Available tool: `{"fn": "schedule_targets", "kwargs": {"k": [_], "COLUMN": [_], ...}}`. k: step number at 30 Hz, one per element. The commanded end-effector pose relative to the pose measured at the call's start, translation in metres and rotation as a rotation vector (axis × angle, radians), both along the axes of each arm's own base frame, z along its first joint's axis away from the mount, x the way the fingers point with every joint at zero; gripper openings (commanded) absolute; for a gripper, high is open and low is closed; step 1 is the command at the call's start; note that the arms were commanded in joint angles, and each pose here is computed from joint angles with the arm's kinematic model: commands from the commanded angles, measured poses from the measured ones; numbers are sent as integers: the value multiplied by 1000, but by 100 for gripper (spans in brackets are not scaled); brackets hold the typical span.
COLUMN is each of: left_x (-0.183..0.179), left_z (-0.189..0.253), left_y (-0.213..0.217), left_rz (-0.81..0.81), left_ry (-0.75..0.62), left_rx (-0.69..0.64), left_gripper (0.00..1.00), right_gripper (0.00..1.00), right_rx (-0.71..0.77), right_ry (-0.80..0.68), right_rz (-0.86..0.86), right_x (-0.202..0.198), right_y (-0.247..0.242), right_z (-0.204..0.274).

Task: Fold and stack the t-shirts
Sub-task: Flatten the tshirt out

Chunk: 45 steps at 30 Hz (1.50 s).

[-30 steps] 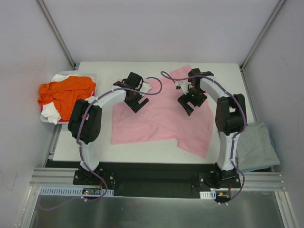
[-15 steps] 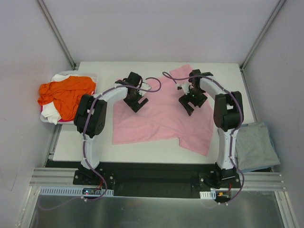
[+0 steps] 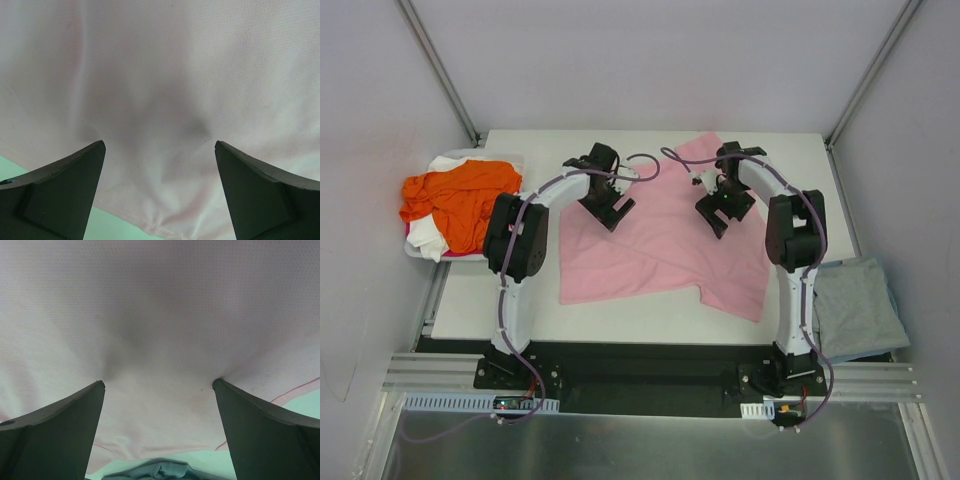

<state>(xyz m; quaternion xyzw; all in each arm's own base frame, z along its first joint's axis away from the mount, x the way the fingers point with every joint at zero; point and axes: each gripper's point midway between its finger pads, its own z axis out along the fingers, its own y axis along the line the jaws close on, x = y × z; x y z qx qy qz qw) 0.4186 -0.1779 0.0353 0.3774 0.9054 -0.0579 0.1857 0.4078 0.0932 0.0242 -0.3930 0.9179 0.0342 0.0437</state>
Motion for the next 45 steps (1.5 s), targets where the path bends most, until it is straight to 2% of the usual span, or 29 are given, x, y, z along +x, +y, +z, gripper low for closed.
{"fn": "schedule_targets", "kwargs": {"k": [1,13,28,45], "left_x": [-5,-12,-4,34], "left_z": [1,-11,-13,-17], "left_y": [-2,8,15,28], "left_rz": [4,67,146,171], "left_ry": [58,139,256,189], "left_rx": [-17,-6,-17,90], "left_gripper": [92,92,92,92], "right_gripper": [97,96,96,97], "right_rx": [-17,-38,-57,-41], "right_ry": [3,-4,-14,-30], "right_rz": [16,3,-12,-25], "right_x": [4,4,8,24], "right_y": [-6,-18,-22,-17], "right_z": [5,9,12,7]}}
